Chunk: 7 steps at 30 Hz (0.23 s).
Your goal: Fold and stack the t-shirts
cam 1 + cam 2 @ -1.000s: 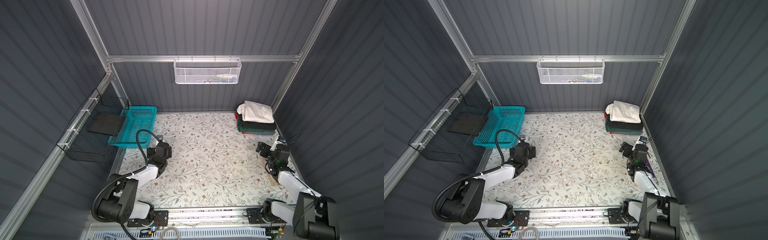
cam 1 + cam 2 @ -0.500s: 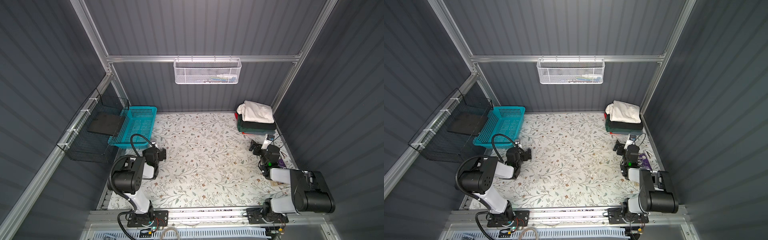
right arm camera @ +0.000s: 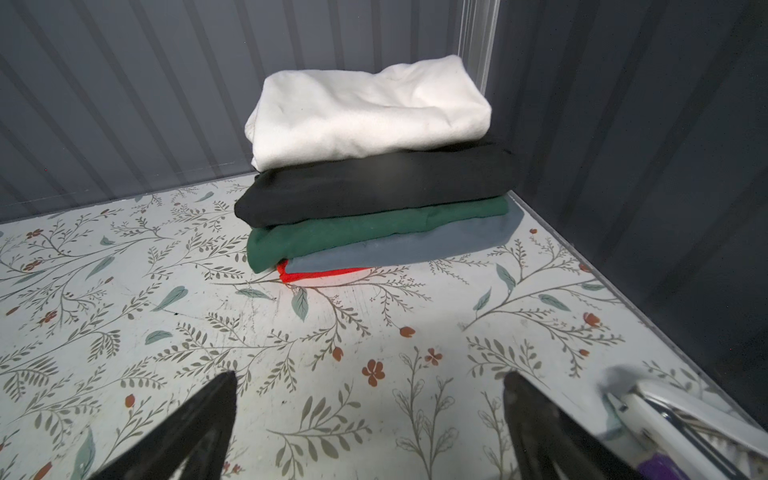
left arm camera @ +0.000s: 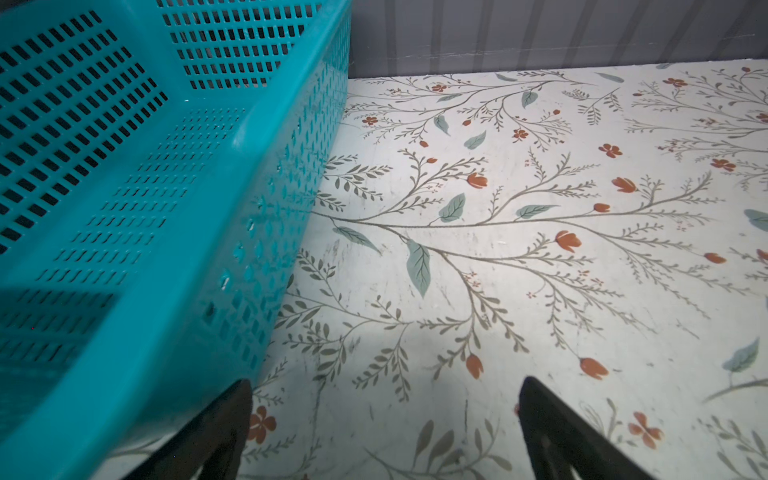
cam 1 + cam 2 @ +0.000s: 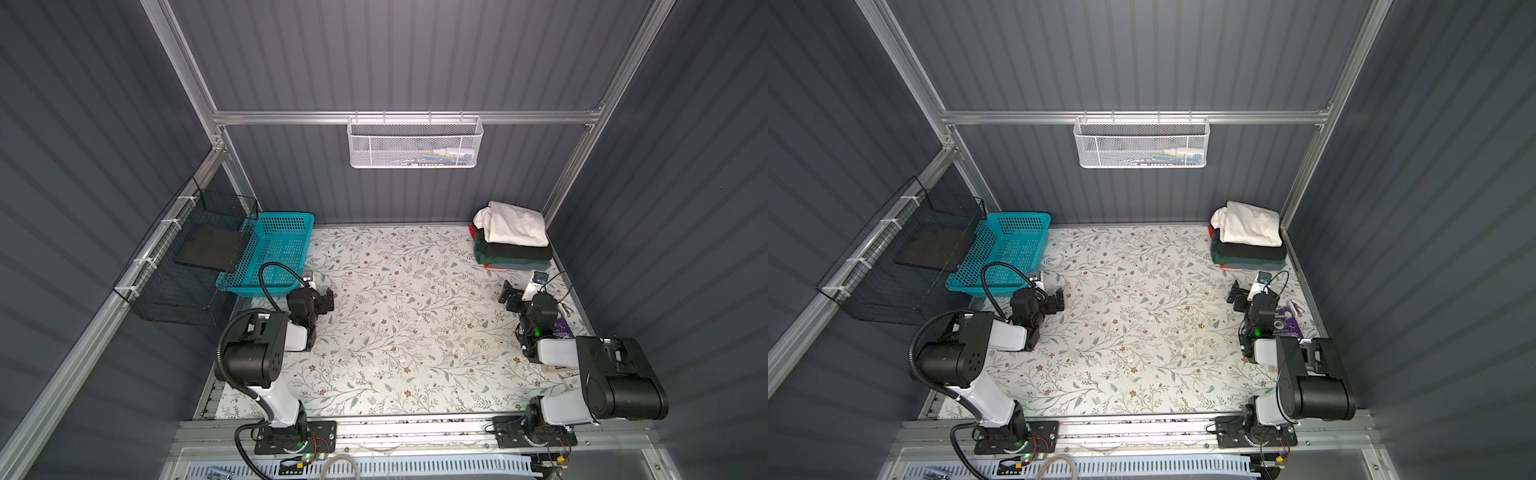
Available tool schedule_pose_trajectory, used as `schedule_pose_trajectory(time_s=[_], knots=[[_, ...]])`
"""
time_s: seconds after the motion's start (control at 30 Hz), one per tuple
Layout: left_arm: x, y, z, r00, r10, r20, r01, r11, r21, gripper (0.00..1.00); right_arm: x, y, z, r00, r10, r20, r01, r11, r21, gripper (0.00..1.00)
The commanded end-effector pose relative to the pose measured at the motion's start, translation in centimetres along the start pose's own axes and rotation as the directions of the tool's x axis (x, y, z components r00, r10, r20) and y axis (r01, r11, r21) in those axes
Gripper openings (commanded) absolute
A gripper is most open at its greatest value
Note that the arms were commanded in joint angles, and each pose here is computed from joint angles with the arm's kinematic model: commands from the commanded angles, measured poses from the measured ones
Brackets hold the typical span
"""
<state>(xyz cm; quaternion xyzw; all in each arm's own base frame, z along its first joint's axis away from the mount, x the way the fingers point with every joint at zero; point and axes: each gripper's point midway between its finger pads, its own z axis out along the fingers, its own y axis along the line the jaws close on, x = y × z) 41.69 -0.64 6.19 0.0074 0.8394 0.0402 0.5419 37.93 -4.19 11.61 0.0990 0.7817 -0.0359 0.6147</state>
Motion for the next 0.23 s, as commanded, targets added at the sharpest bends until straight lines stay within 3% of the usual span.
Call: schedule_pose_trajectory(time_s=[0.0, 0.2], knots=[[-0.11, -0.02, 0.15, 1.000, -0.016, 0.002, 0.016, 1.000, 0.007, 1.00, -0.50, 0.15, 0.13, 1.000, -0.016, 0.019, 0.015, 1.000, 0.004, 0.99], [-0.12, -0.04, 0.14, 1.000, -0.016, 0.002, 0.016, 1.000, 0.007, 1.00, -0.56, 0.22, 0.06, 1.000, -0.018, 0.023, 0.018, 1.000, 0.003, 0.99]])
